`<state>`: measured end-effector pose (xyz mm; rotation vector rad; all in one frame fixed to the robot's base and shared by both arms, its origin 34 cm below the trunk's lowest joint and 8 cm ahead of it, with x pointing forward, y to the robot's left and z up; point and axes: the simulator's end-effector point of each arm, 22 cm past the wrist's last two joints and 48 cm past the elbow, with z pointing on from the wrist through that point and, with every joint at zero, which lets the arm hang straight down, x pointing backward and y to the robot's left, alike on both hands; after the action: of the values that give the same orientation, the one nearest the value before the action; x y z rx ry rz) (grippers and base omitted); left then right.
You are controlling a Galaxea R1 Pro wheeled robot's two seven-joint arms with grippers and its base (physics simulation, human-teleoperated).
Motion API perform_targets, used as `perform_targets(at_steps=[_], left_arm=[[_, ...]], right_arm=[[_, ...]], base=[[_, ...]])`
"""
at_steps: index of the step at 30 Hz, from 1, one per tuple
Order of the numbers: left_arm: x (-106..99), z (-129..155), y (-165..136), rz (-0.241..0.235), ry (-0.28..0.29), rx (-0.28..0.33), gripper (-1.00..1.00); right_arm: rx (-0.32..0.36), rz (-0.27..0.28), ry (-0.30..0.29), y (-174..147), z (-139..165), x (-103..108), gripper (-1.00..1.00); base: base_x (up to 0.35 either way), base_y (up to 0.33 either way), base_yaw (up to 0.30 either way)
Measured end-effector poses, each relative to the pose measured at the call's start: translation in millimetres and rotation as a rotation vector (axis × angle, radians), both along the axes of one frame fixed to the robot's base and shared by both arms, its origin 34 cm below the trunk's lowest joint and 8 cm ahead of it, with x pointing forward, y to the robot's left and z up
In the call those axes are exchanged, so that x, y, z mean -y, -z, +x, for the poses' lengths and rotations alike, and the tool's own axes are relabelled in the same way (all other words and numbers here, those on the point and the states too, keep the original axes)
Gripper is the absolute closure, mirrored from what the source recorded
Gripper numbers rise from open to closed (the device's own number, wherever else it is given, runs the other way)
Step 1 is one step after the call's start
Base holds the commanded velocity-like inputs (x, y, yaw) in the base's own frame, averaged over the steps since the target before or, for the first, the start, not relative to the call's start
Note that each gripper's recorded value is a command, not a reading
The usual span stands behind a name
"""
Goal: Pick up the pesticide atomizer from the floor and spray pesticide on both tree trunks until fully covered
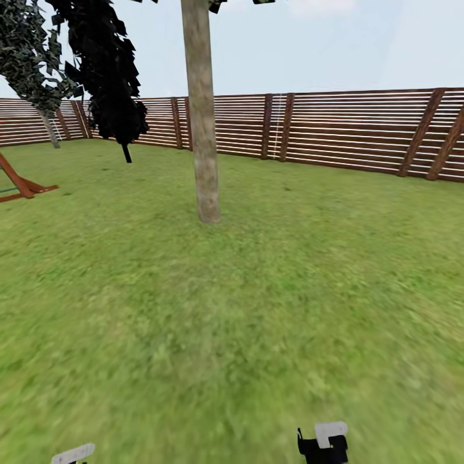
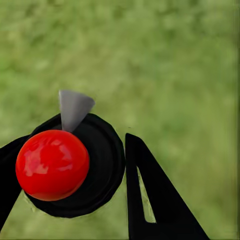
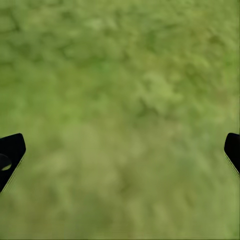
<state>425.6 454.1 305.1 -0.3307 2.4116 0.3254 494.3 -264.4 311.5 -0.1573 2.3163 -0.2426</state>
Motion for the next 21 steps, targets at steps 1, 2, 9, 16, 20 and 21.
perform_targets(at_steps=[1, 2, 9, 16, 20, 21], left_arm=[[0.0, 0.0, 0.0, 0.0, 0.0, 0.0, 1.0], [0.0, 0.0, 0.0, 0.0, 0.0, 0.0, 1.0], [0.0, 0.0, 0.0, 0.0, 0.0, 0.0, 1.0], [-0.1, -0.1, 0.0, 0.0, 0.0, 0.0, 1.0], [-0.1, -0.1, 0.0, 0.0, 0.0, 0.0, 1.0], [-0.1, -0.2, 0.0, 0.0, 0.0, 0.0, 1.0]], right_arm=[[0.0, 0.0, 0.0, 0.0, 0.1, 0.0, -1.0], [0.0, 0.0, 0.0, 0.0, 0.0, 0.0, -1.0], [0.0, 0.0, 0.0, 0.0, 0.0, 0.0, -1.0], [-0.001, 0.0, 0.0, 0.1, -0.2, -0.1, -1.0], [0.0, 0.0, 0.0, -0.1, 0.2, -0.1, -1.0], [0.0, 0.0, 0.0, -0.1, 0.2, -0.1, -1.0]], base=[[0.338, 0.0, 0.0], [0.338, 0.0, 0.0], [0.338, 0.0, 0.0], [0.338, 0.0, 0.127], [0.338, 0.0, 0.271], [0.338, 0.0, 0.277]])
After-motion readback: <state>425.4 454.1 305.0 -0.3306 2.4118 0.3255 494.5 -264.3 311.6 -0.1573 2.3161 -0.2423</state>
